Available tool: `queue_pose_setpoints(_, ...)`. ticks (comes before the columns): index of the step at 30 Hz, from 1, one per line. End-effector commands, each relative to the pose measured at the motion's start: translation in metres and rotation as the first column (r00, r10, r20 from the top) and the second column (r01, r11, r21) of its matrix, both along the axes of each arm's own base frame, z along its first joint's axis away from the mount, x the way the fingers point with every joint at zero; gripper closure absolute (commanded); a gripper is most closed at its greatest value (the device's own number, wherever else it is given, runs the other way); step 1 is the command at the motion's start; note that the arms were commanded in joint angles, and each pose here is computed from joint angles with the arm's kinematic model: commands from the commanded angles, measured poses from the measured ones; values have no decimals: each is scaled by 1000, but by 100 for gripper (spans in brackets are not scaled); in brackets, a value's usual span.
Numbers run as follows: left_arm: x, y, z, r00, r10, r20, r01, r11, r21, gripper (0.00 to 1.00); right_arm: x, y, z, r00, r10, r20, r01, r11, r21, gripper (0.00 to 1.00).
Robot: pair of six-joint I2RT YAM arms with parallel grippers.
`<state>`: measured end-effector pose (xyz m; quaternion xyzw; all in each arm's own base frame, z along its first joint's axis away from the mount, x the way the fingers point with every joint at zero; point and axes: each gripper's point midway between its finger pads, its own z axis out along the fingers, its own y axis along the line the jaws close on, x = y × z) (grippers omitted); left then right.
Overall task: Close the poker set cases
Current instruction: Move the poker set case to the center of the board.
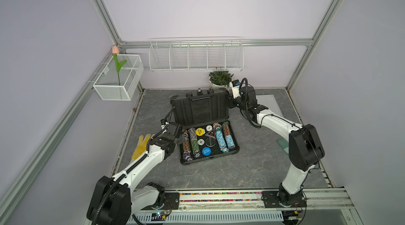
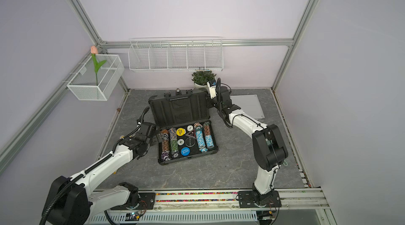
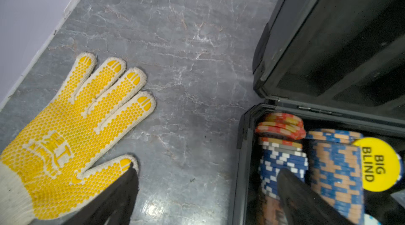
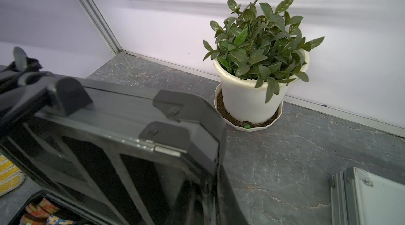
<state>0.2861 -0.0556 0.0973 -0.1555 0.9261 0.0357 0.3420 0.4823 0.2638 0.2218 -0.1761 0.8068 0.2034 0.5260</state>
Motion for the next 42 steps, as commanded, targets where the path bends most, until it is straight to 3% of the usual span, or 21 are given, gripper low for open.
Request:
queue_pose_setpoints(1,-14,4,-9,998,45,-41,-47,998,-36,0,-10,-7,8,1000,-3,16,3,1000,-2,88)
queue_pose_setpoints(6,-21,2,-17,997,49,-53,-53,996,-74,2,-17,-6,6,1000,0,11,0,1000,-15,88)
queue_pose_setpoints(14,-21,-9,-33,993,30,-114,-43,992,-117,17,-27,-12,10,1000,-12,19,13,1000,-23,88)
queue_pose_setpoints(22,-17,-19,-40,994,23,-111,-42,984,-174,24,-31,-15,11,1000,-18,24,19,999,-26,87)
queue_pose_setpoints(42,-8,-25,-51,991,17,-136,-39,985,-166,77,-28,-24,16,998,-58,39,59,998,-37,87)
